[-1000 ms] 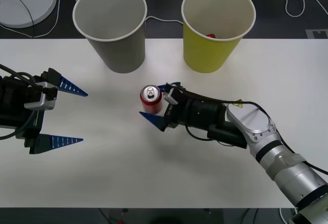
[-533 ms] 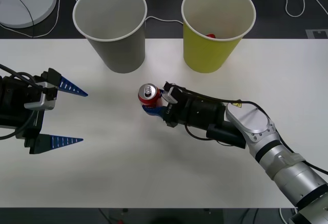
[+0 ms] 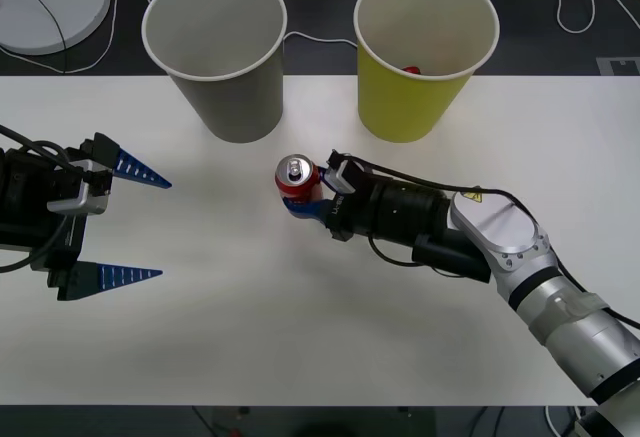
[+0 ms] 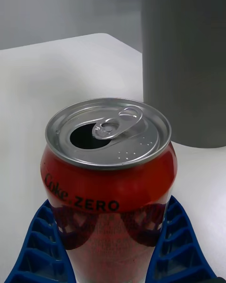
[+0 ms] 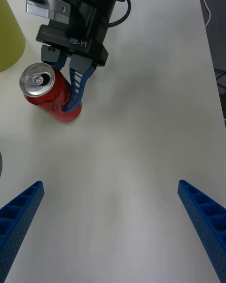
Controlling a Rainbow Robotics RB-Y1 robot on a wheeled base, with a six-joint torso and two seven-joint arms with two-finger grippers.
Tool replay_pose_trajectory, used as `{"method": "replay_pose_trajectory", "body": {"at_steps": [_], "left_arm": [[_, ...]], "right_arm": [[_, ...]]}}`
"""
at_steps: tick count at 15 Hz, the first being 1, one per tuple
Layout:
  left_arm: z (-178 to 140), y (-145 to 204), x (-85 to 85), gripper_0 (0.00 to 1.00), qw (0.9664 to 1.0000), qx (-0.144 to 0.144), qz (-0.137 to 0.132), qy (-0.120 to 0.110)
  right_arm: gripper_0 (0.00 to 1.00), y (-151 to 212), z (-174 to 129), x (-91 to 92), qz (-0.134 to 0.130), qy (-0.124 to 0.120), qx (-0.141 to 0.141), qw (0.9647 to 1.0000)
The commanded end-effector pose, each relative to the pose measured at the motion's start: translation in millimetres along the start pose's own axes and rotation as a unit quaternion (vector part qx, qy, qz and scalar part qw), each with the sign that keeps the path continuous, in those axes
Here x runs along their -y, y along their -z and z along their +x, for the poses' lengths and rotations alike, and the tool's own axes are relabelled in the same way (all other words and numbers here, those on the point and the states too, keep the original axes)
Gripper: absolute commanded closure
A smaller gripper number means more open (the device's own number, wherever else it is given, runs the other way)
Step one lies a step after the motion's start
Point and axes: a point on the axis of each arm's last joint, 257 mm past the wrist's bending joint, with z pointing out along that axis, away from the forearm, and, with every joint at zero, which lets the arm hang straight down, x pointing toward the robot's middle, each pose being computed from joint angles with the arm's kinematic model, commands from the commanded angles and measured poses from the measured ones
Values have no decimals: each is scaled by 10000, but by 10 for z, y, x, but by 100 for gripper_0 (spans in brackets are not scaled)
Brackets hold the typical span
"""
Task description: Put the can into the green bin and the plastic bottle into the gray bin
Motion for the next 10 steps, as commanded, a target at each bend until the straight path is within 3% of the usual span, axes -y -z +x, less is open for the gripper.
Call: {"method": "replay_pose_trajectory", "body": {"at_steps": [1, 3, 6, 10], "left_arm": [[0, 0, 0, 0, 10000, 0, 0, 0], [0, 0, 0, 0, 10000, 0, 0, 0], [0, 0, 0, 0, 10000, 0, 0, 0], [0, 0, 0, 0, 10000, 0, 0, 0]], "right_arm": [[100, 102, 4, 35, -92, -89, -73, 9999], [100, 205, -5, 72, -161, -145, -201, 9996], [100, 469, 5, 65, -172, -522, -301, 9980], [100, 987, 80, 52, -144, -709, -732, 9947]]}}
